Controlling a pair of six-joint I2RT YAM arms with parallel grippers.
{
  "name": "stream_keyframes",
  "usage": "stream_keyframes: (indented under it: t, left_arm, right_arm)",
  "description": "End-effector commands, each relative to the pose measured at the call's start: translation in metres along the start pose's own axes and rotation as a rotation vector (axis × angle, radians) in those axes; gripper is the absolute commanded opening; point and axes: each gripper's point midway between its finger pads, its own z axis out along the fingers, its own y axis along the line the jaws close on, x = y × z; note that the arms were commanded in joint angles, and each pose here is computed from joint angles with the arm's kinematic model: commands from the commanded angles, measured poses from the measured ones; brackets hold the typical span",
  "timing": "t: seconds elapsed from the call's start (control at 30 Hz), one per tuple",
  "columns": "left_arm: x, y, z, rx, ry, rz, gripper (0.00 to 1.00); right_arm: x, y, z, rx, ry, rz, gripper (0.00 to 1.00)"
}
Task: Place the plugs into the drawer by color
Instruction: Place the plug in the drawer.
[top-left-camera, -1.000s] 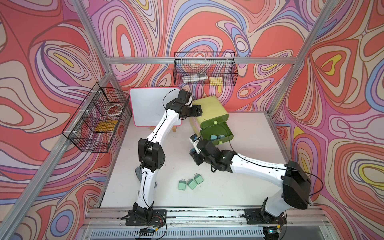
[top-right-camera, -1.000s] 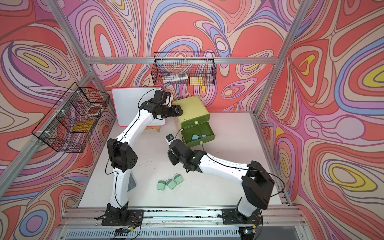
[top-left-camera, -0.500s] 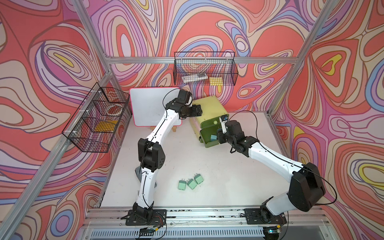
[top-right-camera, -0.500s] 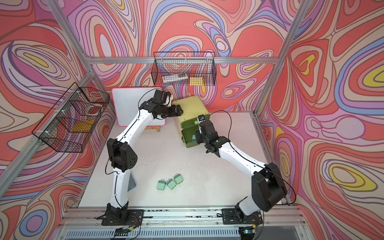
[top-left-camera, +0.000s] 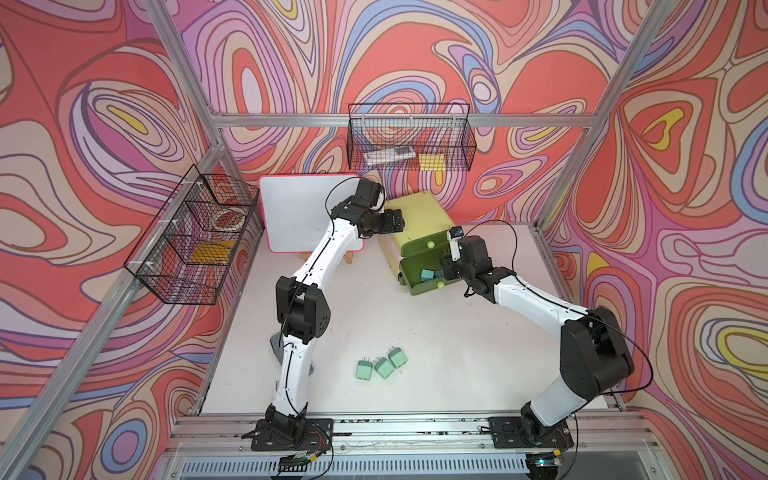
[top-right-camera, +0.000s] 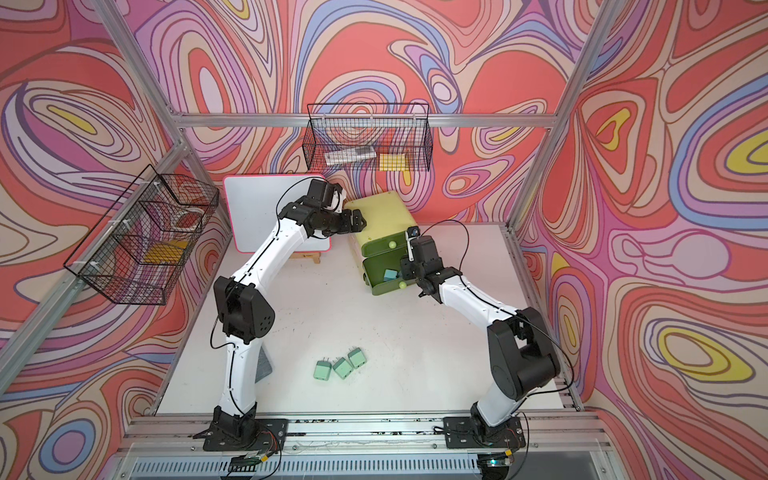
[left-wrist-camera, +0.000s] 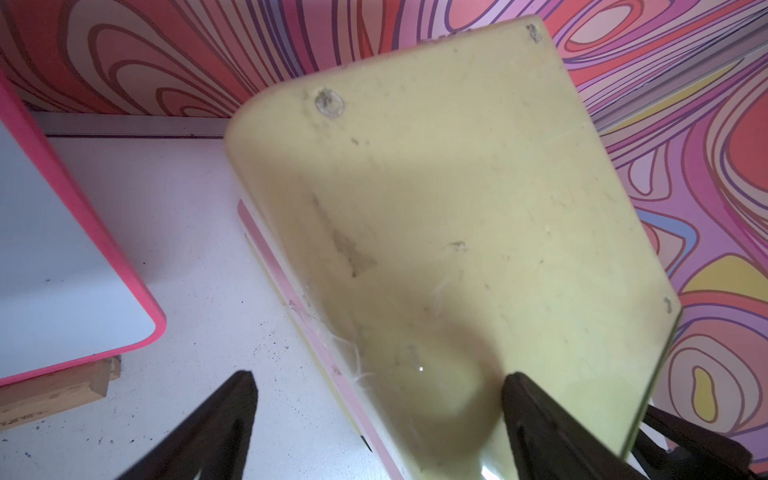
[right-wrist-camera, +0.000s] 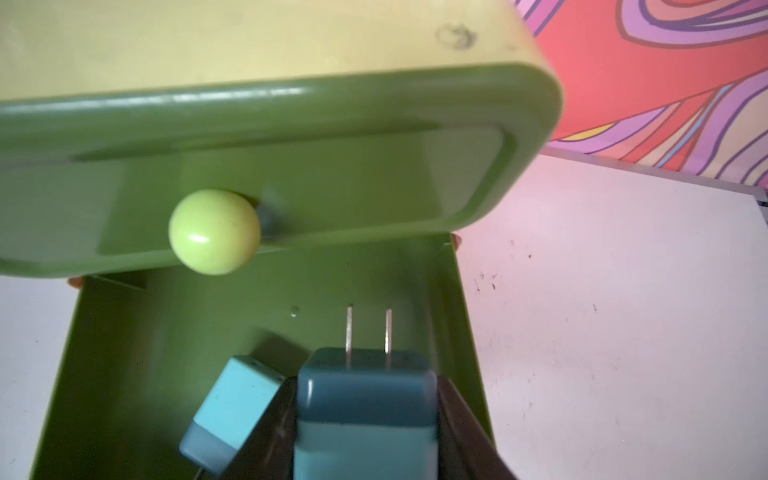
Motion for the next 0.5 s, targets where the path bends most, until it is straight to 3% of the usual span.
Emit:
stream_keyframes:
  t: [0.0,0.23,0.47]
  left_arm:
    - [0.021,0.011,0.010,-0.047,0.067,0.007,0.92]
    - [0.022,0.011,0.010,-0.050,0.072,0.010,0.92]
    - [0.020,0.013,0.008,-0.057,0.065,0.014,0.92]
  right_arm:
    - [-0.022,0.011,0.003,-0.063,-0.074,0.026,0.40]
    - [-0.021,0.012,0.011,-0.066,-0.140,0.038,0.42]
    - [-0.012,0.014,0.021,-0.076,-0.133,0.031,0.44]
